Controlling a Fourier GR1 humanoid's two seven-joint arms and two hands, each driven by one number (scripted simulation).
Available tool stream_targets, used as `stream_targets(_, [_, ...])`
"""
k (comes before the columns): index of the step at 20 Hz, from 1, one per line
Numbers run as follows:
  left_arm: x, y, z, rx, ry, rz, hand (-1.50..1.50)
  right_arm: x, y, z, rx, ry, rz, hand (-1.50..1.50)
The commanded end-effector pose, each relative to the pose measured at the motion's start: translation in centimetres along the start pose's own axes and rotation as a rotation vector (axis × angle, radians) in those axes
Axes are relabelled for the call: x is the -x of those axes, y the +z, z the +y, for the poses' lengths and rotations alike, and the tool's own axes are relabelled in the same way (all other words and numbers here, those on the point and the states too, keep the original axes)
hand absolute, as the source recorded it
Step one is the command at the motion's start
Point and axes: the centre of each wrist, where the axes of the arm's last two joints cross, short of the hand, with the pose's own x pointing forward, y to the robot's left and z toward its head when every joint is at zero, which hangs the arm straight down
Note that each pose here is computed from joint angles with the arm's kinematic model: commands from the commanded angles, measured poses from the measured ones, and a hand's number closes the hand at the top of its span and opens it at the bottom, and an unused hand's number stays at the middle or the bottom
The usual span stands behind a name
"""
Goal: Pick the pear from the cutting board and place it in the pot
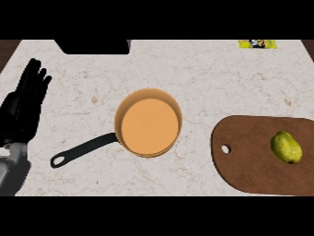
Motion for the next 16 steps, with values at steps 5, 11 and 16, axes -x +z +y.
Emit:
stream_targets(5, [-0.2,0.2,0.8,-0.005,0.000,0.010,0.00,2.6,-0.4,2.5,-0.141,-0.070,-0.083,-1.50])
stream_targets(11, [-0.4,-0.9,1.3,-0.008,0.007,-0.005,0.00,3.9,-2.0,4.2,-0.155,-0.002,0.028,-1.50])
stream_targets(16, [0.2,1.3,0.7,-0.010,-0.002,0.010,0.00,4.8,-1.0,4.0,-0.156,-0.013,0.027,-1.50])
